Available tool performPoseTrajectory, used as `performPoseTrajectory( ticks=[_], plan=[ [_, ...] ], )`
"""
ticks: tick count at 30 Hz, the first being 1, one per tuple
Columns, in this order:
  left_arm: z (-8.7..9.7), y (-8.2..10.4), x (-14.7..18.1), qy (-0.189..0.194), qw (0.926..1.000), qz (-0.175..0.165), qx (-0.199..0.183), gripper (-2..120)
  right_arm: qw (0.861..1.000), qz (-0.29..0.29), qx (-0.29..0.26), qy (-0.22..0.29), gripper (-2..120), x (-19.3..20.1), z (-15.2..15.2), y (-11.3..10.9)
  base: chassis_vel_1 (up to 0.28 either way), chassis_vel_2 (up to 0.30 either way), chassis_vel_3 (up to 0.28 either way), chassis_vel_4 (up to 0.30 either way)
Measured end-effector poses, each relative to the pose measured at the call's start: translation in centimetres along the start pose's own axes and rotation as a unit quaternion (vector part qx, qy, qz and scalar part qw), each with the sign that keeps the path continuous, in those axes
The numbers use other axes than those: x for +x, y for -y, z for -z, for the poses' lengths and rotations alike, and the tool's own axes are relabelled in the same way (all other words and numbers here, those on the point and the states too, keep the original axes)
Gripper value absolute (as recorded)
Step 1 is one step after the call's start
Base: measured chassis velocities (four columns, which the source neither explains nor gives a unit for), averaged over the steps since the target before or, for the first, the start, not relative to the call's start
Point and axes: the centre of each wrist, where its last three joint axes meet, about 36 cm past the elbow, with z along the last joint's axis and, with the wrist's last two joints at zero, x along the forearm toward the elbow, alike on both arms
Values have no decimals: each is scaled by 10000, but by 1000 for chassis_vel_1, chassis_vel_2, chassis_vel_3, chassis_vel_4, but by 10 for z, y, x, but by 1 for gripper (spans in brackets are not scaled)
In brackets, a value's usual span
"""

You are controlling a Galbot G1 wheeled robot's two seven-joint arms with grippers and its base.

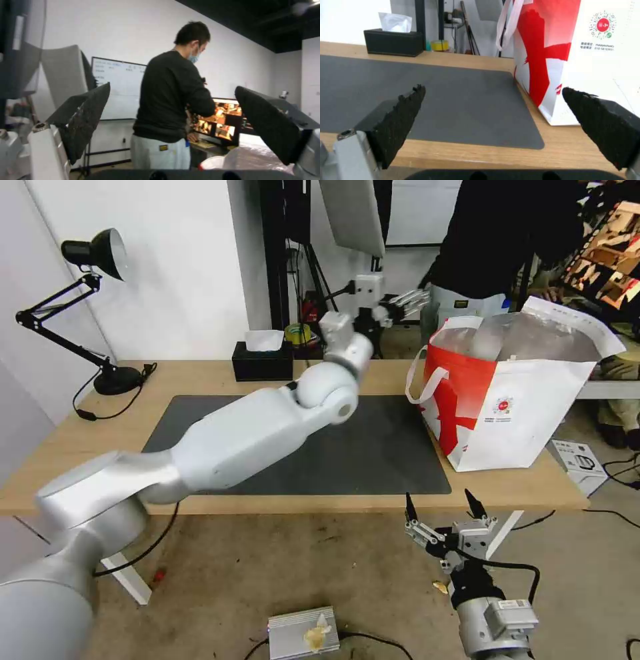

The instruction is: Pick up the trash from the table and place it into the takeout bag.

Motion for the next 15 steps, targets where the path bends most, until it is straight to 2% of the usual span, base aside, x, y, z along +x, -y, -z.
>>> performPoseTrajectory(
  ticks=[7, 9, 13, 15],
  plan=[
    [-3, -14, 31, 56, 9996, 206, -173, 100, 10000, 0, 0, 0, 100, 0, 0, 0, 0, 0, 0, 0],
    [-8, -21, 59, 28, 9990, 377, -225, 100, 10000, -1, 0, 0, 100, 0, 0, 0, 0, 0, 0, 0],
    [-13, -30, 80, 17, 9981, 504, -346, 100, 10000, 0, 0, 0, 100, 0, 0, 0, 0, 0, 0, 0],
    [-12, -34, 103, 32, 9969, 691, -369, 100, 10000, 0, 0, 0, 100, 0, 0, 0, 0, 0, 0, 0]
  ],
)
